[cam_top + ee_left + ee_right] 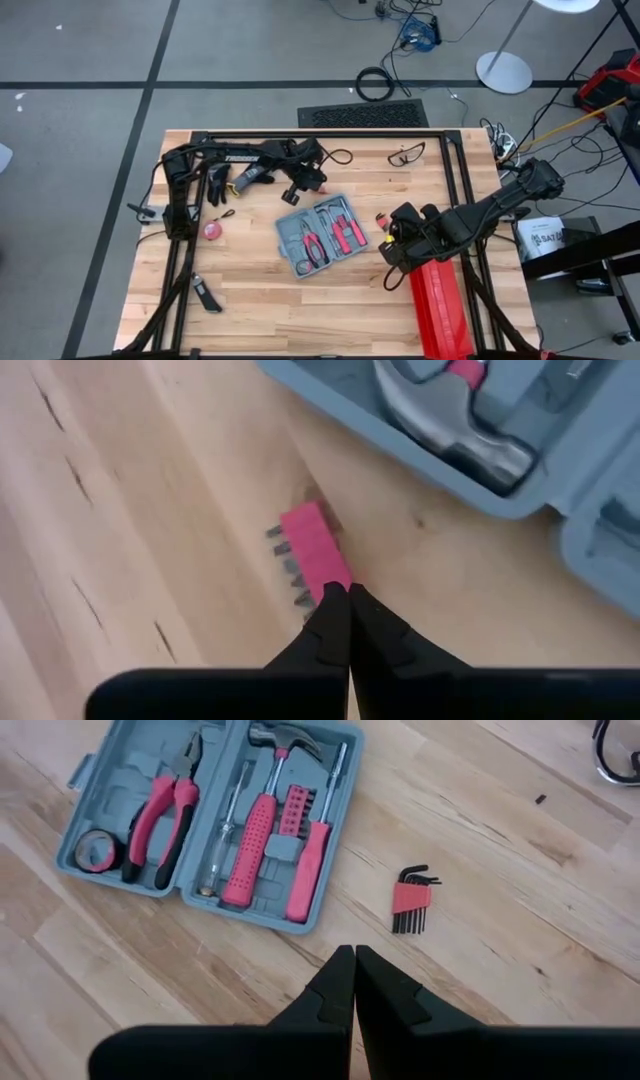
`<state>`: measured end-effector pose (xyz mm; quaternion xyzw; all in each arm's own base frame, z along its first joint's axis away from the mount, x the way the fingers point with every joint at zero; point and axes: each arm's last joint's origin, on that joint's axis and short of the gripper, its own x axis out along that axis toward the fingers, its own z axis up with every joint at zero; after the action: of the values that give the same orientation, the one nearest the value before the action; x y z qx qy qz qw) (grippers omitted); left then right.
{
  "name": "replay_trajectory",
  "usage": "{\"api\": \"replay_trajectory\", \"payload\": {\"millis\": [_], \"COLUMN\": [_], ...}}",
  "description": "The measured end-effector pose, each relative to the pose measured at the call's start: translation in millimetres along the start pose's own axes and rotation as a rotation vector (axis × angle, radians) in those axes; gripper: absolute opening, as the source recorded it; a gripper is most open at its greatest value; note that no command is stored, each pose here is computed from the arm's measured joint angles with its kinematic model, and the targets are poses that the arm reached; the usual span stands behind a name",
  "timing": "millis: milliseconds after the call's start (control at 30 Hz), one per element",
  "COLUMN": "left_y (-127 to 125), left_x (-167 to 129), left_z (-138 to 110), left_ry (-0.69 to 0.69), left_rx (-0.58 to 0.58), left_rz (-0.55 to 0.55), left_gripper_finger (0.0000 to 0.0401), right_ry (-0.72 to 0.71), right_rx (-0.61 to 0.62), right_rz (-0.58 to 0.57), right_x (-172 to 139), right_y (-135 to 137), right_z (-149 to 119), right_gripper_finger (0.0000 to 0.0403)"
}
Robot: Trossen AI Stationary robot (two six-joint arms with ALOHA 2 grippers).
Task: Prefit tool cases
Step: Put the red terminal block into the gray prefit tools case
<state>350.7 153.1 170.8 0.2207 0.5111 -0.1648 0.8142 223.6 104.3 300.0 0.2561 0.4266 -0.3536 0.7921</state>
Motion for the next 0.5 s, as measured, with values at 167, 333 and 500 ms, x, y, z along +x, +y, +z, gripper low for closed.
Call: {"api": "replay_trajectory", "payload": {"millis": [167,333,500], "left_y": [2.4,2.5,2.5], "left_x": [-1.3,-1.1,-1.0], "left_z": [1.0,2.5,3.0], "left_ry": [0.02,0.061,0.082], "left_rx": [0.011,0.01,-0.063], "left_rz": [0.044,0.085,0.109], "left_gripper_finger": [0.0,0.0017,0.0075], "right_ry": [0.001,0.005,0.011], "right_rx": [-0.011,-0.022,-0.027], "right_rz": [-0.004,-0.008,-0.014], "right_x": [1.4,4.3,8.2], "right_y": [2.3,6.2,10.2], "right_z": [-2.6,-5.9,-8.7], "right_gripper_finger": [0.0006,0.0006,0.0006]}}
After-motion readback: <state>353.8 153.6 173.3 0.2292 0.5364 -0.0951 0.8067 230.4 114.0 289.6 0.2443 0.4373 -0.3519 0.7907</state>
